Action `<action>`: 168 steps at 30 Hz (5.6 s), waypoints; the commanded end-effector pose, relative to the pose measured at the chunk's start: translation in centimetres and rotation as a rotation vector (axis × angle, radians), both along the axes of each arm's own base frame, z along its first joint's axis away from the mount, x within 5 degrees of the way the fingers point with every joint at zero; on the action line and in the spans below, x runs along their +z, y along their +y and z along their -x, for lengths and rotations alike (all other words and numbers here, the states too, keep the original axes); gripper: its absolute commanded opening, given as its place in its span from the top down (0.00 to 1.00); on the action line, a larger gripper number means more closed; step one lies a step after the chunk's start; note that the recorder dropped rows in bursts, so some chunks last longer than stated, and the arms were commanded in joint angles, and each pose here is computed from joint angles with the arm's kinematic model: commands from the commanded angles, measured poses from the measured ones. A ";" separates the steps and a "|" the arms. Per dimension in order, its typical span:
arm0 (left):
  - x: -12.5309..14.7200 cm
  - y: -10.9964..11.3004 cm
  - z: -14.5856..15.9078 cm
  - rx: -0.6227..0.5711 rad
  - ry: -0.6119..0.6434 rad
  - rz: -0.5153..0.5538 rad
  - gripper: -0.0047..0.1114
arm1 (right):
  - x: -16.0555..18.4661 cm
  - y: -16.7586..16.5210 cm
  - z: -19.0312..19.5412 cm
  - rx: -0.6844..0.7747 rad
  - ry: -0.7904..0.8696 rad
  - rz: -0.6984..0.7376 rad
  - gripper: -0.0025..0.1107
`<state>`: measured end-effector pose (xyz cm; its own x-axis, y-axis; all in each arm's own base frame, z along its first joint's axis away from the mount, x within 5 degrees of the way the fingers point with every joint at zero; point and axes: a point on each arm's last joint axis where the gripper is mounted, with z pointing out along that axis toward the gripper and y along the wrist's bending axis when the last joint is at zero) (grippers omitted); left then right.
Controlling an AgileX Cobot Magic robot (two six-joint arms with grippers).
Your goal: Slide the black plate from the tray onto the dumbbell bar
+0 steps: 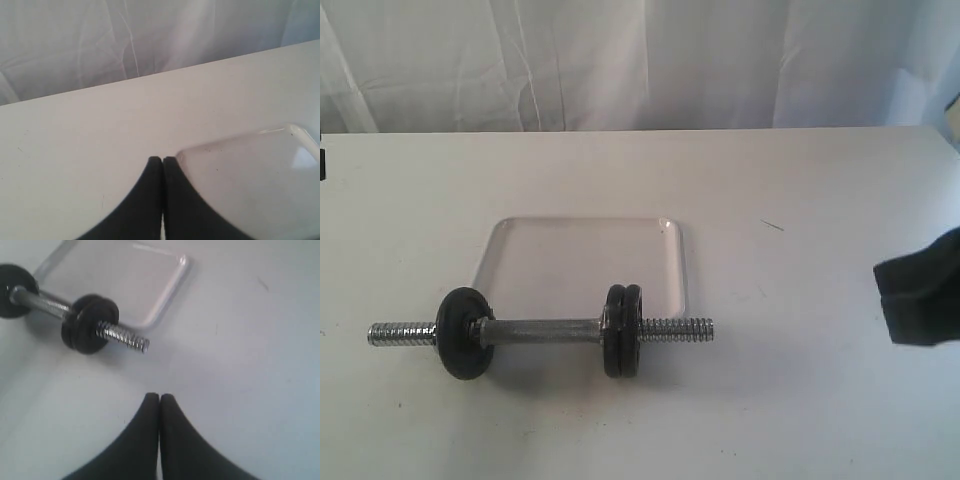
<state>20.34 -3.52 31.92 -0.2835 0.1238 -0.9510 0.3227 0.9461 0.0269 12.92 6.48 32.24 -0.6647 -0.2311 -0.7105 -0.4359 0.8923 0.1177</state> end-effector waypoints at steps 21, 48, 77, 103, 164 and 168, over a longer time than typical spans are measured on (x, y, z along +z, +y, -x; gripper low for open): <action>0.1 0.1 0.2 0.013 -0.004 0.018 0.96 | -9.0 -4.8 5.5 -0.278 -0.531 -0.091 0.98; -0.3 0.1 0.3 0.018 0.002 0.016 0.96 | -14.1 -6.2 7.4 -0.445 -0.507 -0.039 0.98; -13.9 2.6 13.5 0.288 0.092 0.199 0.96 | -14.1 -6.2 7.4 -0.446 -0.509 -0.041 0.98; -15.1 2.6 15.1 0.303 0.063 0.179 0.96 | -14.1 -6.2 7.4 -0.446 -0.509 -0.041 0.98; -15.1 2.6 15.1 0.302 0.062 0.173 0.96 | -14.1 -6.2 7.4 -0.446 -0.509 -0.041 0.98; -15.1 2.6 15.1 0.302 0.062 0.173 0.96 | -14.1 -6.2 7.4 -0.446 -0.509 -0.041 0.98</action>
<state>5.24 -0.86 16.99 -0.3378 -0.1253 -0.9328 0.0271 0.9894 -0.1427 5.54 0.33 18.19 -0.2823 0.0163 -0.9592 -0.0402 0.9988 0.0288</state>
